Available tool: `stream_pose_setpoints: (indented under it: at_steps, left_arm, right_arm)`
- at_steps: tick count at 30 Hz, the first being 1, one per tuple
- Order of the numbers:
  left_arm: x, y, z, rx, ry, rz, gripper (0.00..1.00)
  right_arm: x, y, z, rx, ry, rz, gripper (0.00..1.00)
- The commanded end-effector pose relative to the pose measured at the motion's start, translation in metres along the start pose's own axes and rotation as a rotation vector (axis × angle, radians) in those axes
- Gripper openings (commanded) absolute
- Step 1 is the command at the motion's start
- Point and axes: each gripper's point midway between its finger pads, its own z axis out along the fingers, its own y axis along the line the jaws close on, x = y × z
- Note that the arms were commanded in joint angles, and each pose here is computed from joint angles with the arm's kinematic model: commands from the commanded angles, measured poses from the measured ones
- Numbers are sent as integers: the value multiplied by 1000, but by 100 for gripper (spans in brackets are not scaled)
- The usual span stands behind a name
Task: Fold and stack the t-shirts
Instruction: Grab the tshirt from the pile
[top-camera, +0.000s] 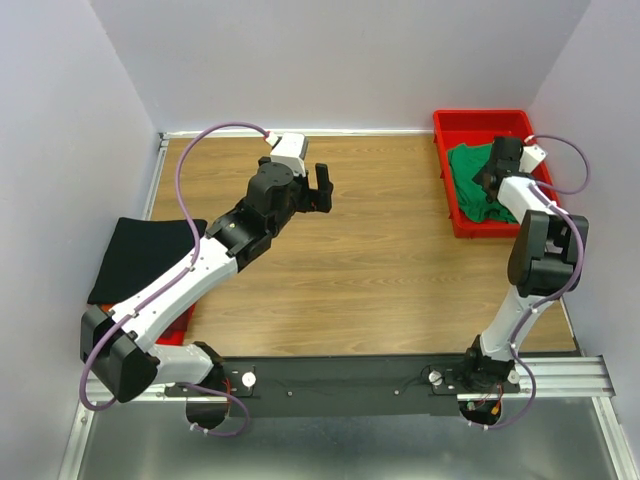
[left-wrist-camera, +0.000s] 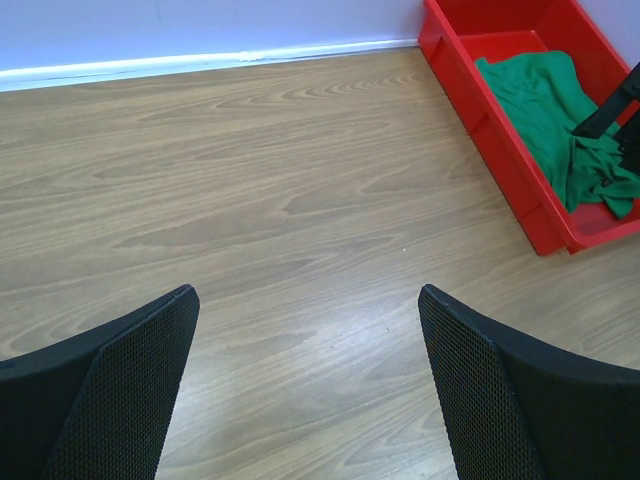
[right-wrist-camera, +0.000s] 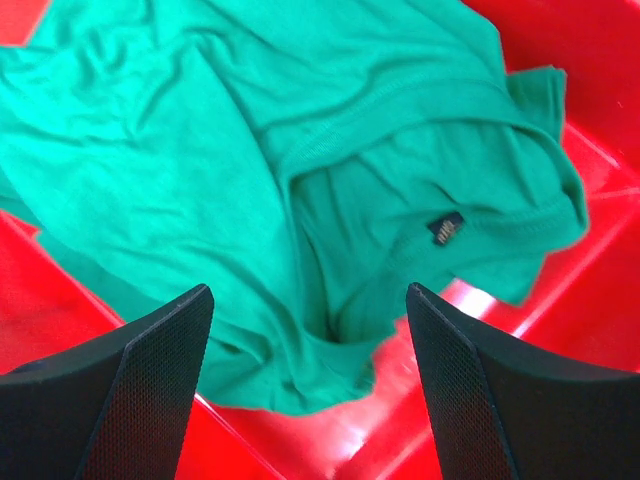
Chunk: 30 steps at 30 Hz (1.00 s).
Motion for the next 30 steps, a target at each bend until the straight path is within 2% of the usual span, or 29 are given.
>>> stream_pose_setpoints:
  at_steps: [1, 7, 11, 14, 16, 17, 18, 20, 21, 22, 27, 30]
  left_arm:
    - [7, -1, 4, 10, 21, -5, 98]
    - [10, -4, 6, 20, 31, -9, 98]
    - [10, -4, 6, 19, 31, -16, 98]
    - [8, -5, 5, 26, 30, -19, 98]
    - [8, -7, 5, 33, 29, -26, 97]
    - [9, -7, 6, 31, 33, -28, 95]
    - [8, -7, 5, 29, 31, -33, 95]
    - [5, -4, 4, 15, 20, -42, 91]
    - [1, -4, 2, 12, 9, -46, 90]
    - [-1, -3, 0, 9, 3, -48, 90]
    - [-18, 2, -8, -13, -56, -64, 90]
    - [-29, 7, -12, -36, -87, -68, 90]
  right_arm:
    - [8, -19, -6, 54, 0, -24, 84]
    - [33, -18, 9, 56, 61, -41, 81]
    - [42, -9, 23, 42, 91, -44, 73]
    - [42, 2, 29, 9, 106, -32, 61]
    - [40, 8, 31, -7, 106, -25, 48]
    - [32, 14, 31, -24, 97, -20, 42]
    - [27, 15, 29, -28, 88, -14, 29]
    - [8, 22, 20, -52, 51, 4, 17]
    - [0, 26, 15, -65, 35, 11, 5]
    - [-11, 28, 11, -79, 16, 18, 1]
    - [-91, 55, -50, -236, -125, 74, 0]
    - [-135, 80, -105, -414, -194, 98, 0]
